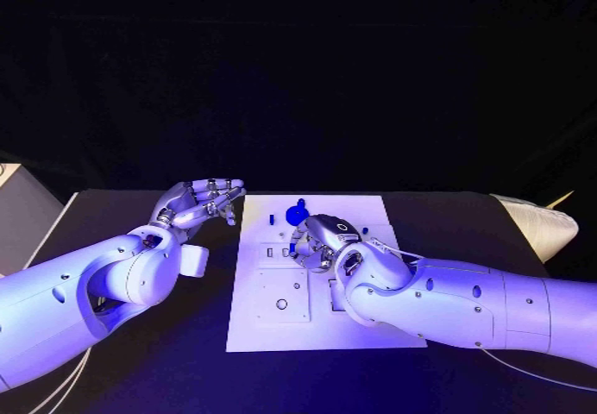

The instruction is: Assemble the parts on the task board

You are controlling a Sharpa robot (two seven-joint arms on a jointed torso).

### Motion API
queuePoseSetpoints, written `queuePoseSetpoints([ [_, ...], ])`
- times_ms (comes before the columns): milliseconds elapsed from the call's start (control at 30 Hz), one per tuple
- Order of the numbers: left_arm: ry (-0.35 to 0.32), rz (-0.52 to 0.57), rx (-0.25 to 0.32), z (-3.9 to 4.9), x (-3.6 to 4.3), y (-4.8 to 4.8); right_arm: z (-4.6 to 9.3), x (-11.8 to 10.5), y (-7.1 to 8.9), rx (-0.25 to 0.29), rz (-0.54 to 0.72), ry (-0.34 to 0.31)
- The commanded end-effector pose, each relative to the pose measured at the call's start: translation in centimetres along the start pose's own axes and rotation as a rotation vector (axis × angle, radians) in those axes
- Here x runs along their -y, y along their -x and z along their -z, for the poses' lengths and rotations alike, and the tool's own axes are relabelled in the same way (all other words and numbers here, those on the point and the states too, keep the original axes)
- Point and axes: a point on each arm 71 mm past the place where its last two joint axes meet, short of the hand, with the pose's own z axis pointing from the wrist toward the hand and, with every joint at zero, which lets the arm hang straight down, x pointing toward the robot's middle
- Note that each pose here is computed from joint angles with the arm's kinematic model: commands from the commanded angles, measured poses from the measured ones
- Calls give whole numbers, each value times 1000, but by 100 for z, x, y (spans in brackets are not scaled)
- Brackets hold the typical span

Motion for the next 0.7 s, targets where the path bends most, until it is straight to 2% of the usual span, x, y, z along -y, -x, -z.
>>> queuePoseSetpoints([
  [33,-8,1,-12,-4,8,-26,-13,10,-11,3,32,-4],
  [700,-7,2,-13,-14,0,-29,-40,31,-62,-6,33,-7],
])
